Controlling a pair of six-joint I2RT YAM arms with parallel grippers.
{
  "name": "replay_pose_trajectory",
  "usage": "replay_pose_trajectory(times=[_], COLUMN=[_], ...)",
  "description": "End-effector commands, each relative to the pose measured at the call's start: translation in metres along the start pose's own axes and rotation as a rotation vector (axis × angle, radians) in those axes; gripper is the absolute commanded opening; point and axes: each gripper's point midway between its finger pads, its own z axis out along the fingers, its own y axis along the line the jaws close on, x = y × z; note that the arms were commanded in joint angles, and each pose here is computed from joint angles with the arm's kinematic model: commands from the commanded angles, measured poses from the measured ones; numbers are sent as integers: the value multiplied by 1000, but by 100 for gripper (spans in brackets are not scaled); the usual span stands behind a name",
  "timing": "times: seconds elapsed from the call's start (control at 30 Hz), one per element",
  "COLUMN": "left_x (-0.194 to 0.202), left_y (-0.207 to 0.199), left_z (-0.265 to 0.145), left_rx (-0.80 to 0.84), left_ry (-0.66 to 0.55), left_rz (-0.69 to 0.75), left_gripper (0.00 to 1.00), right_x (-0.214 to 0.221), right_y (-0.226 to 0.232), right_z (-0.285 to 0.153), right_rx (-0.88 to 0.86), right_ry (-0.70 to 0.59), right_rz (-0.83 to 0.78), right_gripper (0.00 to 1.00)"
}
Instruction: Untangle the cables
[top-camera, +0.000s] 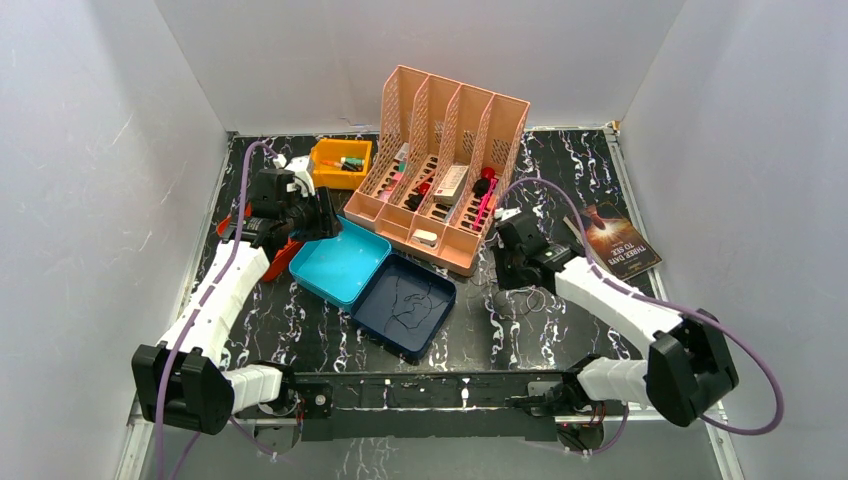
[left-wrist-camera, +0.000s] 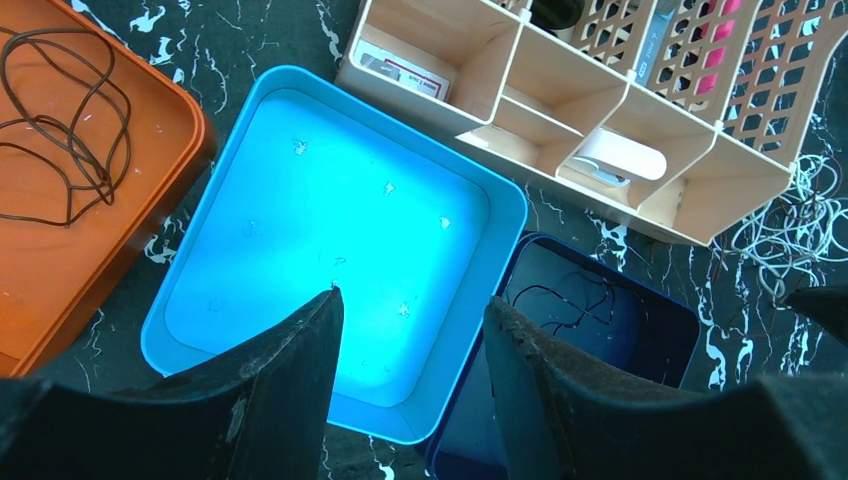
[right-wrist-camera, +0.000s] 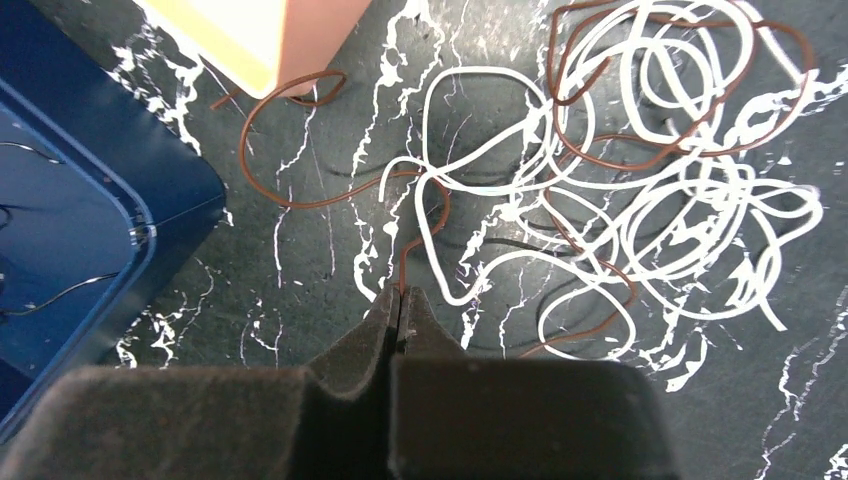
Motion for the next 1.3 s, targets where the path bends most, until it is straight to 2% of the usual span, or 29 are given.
replay_pose_trajectory(times=[0.0, 0.1, 0.27, 0.43, 0.57, 0.73, 0.9, 1.03, 1.27], left_x=[-17, -23, -25, -24, -27, -32, -29, -20, -8], left_y=[-19, -35, -73, -104, -136, -179, -240, -281, -321], left_z=[-14, -19, -27, -27, -34, -46, -64, -73, -72], left_rx=[83, 124, 187, 259, 350, 486, 692, 799, 823], left_ry=[-49, -67, -100, -100, -127, -187, -242, -287, -372], left_rz=[32, 77, 163, 204, 244, 282, 342, 412, 529], left_gripper=[53, 54, 64, 66, 67, 70, 80, 91, 94], right_x=[-43, -57, -74, -83, -97, -124, -138, -139, -137], right_y=[0, -4, -8, -12, -7, 7, 7, 5, 2], right_z=[-33, -54, -85, -110, -139, -186, -220, -233, -247], right_rx=[4, 21, 44, 56, 16, -110, -149, -155, -177], right_ry=[-179, -237, -284, -312, -407, -599, -723, -758, -787], right_rz=[34, 42, 32, 32, 65, 109, 162, 182, 257], right_gripper=[0, 0, 0, 0, 0, 0, 0, 0, 0])
